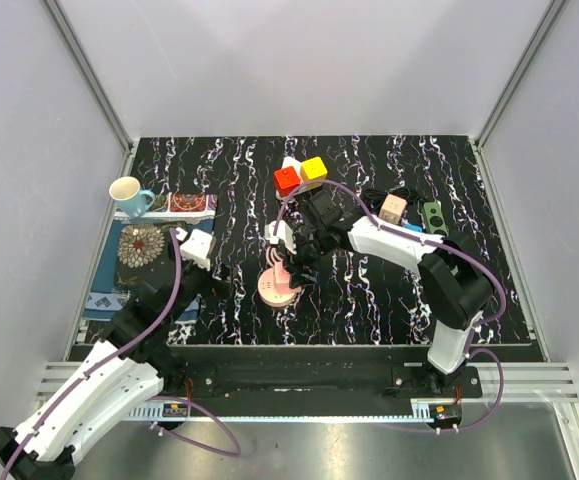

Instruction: Insert the plug

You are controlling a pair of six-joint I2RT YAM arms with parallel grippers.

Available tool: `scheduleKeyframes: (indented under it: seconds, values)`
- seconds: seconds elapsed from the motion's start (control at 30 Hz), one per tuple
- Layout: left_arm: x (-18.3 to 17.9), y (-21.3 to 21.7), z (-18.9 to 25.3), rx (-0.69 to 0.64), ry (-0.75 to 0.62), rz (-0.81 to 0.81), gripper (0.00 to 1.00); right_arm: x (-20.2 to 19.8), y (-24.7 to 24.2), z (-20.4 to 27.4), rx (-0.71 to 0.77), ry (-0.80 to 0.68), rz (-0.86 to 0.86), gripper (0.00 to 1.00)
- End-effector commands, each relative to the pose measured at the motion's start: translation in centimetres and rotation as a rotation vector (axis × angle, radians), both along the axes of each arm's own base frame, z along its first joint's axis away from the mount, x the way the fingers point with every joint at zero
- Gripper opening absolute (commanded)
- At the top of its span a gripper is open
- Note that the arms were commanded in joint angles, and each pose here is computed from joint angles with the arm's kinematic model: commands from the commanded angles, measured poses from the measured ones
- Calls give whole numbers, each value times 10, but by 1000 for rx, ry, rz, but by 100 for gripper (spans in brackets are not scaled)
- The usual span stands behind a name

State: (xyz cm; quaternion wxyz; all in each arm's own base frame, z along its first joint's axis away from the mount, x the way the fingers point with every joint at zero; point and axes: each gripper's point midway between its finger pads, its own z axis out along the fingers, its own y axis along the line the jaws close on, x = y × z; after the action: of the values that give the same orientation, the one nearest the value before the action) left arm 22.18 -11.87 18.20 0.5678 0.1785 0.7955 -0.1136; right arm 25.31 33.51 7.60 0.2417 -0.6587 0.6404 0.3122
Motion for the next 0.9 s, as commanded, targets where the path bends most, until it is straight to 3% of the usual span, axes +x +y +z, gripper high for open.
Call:
scheduleKeyframes:
  seconds: [0.0, 0.33, 0.57, 0.87]
  values:
    - [5, -4, 21, -39, -72, -15, 99, 1, -48, -52, -272, -1, -75, 26]
    - [3, -3, 24, -41, -86, -16, 99, 8, -15, 29, -104, -75, -93, 85]
    - [2, 3, 33, -55, -122, 7, 99, 3, -3, 62, -68, -132, -93, 99]
    - [-3, 20, 54, -106, -207, 74, 99, 9, 11, 63, -177, -282, -80, 98]
